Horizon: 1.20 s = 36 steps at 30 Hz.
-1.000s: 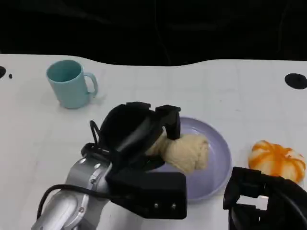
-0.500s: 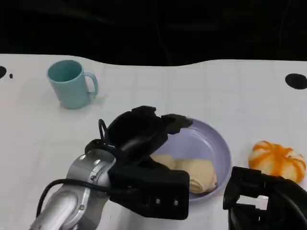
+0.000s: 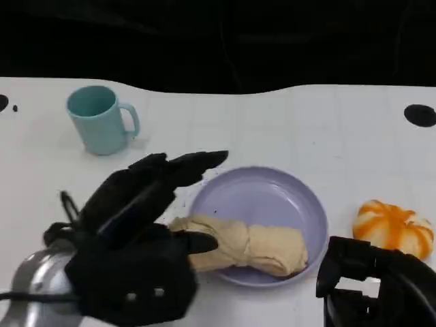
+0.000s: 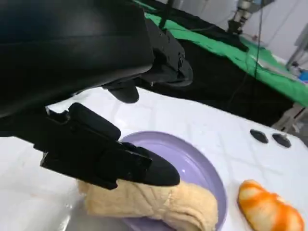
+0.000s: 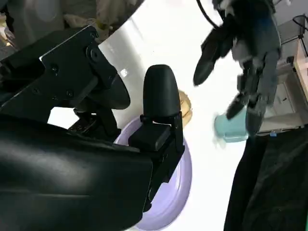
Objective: Grasp the towel on the left side of the plate with the left hand and place it into the plate.
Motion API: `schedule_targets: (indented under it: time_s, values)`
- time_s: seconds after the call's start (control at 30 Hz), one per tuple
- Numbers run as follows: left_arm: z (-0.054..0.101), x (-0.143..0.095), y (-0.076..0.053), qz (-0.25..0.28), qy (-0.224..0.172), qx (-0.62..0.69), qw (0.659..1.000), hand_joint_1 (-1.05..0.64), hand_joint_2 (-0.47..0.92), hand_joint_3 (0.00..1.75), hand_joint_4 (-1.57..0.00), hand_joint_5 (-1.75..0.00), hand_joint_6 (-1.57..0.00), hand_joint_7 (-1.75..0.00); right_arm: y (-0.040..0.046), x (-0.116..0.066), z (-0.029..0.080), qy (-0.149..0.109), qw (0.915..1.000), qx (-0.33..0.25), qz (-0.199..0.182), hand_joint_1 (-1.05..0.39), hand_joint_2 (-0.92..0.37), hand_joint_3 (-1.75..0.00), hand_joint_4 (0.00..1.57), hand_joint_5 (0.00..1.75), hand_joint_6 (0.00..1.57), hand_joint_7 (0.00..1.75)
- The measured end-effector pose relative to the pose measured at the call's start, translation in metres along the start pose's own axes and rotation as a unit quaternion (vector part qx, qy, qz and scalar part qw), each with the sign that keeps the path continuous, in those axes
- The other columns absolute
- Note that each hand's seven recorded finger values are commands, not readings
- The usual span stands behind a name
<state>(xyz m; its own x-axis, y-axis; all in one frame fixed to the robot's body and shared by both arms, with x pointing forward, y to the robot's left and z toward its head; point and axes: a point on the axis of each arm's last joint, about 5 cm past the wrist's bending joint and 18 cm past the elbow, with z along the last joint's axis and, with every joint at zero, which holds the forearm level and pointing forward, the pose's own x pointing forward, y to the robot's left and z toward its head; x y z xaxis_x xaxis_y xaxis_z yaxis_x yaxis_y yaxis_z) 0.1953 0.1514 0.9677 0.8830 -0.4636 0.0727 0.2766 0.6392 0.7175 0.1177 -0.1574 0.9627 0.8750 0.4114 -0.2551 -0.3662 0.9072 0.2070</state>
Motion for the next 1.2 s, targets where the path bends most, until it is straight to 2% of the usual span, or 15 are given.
schedule_targets:
  time_s: [0.1, 0.2, 0.33, 0.37, 0.4, 0.47, 0.5, 0.53, 0.57, 0.67, 0.83, 0.97, 1.2]
  values:
    - [-0.005, -0.013, 0.008, 0.008, -0.003, -0.064, 0.998, -0.46, 0.92, 0.24, -0.42, -0.73, -0.49, -0.08, 0.0000, 0.000, 0.000, 0.001, 1.0000, 0.000, 0.000, 0.01, -0.46, -1.45, 0.83, 1.75, 0.72, 1.58]
    - [-0.009, -0.027, 0.014, 0.014, -0.005, -0.129, 0.991, -0.41, 0.92, 0.26, -0.58, -0.61, -0.56, -0.06, 0.0000, 0.000, 0.000, 0.003, 1.0000, -0.001, 0.001, 0.02, -0.47, -1.45, 0.83, 1.75, 0.72, 1.58]
    - [-0.014, -0.043, 0.016, 0.036, -0.004, -0.225, 0.974, -0.26, 0.92, 0.24, -0.81, -0.63, -0.82, -0.14, 0.0001, 0.001, 0.001, 0.004, 1.0000, -0.001, 0.001, 0.02, -0.47, -1.45, 0.83, 1.75, 0.72, 1.58]
    - [-0.015, -0.046, 0.015, 0.045, -0.002, -0.251, 0.967, -0.21, 0.92, 0.26, -0.86, -0.77, -0.94, -0.23, 0.0001, 0.001, 0.001, 0.004, 1.0000, -0.001, 0.001, 0.02, -0.47, -1.45, 0.83, 1.75, 0.72, 1.58]
    - [-0.016, -0.049, 0.014, 0.055, 0.000, -0.286, 0.957, -0.16, 0.83, 0.47, -0.85, -1.00, -0.98, -0.45, 0.0002, 0.001, 0.001, 0.004, 1.0000, -0.001, 0.001, 0.02, -0.47, -1.45, 0.82, 1.75, 0.72, 1.58]
    - [-0.019, -0.055, 0.009, 0.080, 0.006, -0.359, 0.930, -0.14, 0.67, 0.89, -0.88, -1.31, -0.94, -0.92, 0.0003, 0.001, 0.001, 0.004, 1.0000, -0.001, 0.001, 0.02, -0.47, -1.45, 0.82, 1.75, 0.71, 1.59]
    - [-0.021, -0.058, 0.007, 0.088, 0.011, -0.390, 0.916, -0.14, 0.63, 0.97, -0.89, -1.40, -0.93, -1.05, 0.0004, 0.001, 0.001, 0.004, 1.0000, -0.001, 0.001, 0.02, -0.47, -1.45, 0.83, 1.75, 0.72, 1.59]
    - [-0.021, -0.061, 0.006, 0.091, 0.015, -0.412, 0.907, -0.15, 0.61, 1.01, -0.90, -1.44, -0.92, -1.13, 0.0004, 0.001, 0.001, 0.004, 1.0000, -0.001, 0.001, 0.02, -0.47, -1.45, 0.83, 1.75, 0.72, 1.59]
    - [-0.022, -0.064, 0.005, 0.094, 0.021, -0.428, 0.899, -0.14, 0.58, 1.10, -0.91, -1.54, -0.89, -1.28, 0.0004, 0.001, 0.001, 0.004, 1.0000, -0.001, 0.000, 0.02, -0.47, -1.45, 0.83, 1.75, 0.72, 1.59]
    - [-0.021, -0.073, 0.002, 0.089, 0.031, -0.487, 0.868, -0.10, 0.52, 1.29, -0.87, -1.67, -0.82, -1.45, 0.0003, 0.001, 0.001, 0.003, 1.0000, -0.001, 0.000, 0.01, -0.46, -1.45, 0.83, 1.75, 0.72, 1.59]
    - [-0.022, -0.081, -0.002, 0.077, 0.047, -0.558, 0.825, -0.09, 0.50, 1.32, -0.85, -1.73, -0.81, -1.52, -0.0023, 0.002, 0.001, 0.004, 1.0000, 0.000, 0.000, 0.01, -0.47, -1.44, 0.83, 1.75, 0.71, 1.58]
    - [-0.024, -0.081, -0.004, 0.076, 0.053, -0.579, 0.810, -0.10, 0.50, 1.30, -0.84, -1.74, -0.80, -1.53, -0.0073, 0.002, 0.000, 0.002, 1.0000, 0.002, -0.005, 0.02, -0.48, -1.43, 0.82, 1.75, 0.71, 1.58]
    - [-0.029, -0.081, -0.008, 0.097, 0.085, -0.600, 0.789, -0.09, 0.45, 1.35, -0.85, -1.74, -0.84, -1.50, -0.0121, 0.002, -0.004, -0.010, 0.9999, 0.003, -0.007, 0.03, -0.50, -1.41, 0.82, 1.75, 0.71, 1.58]
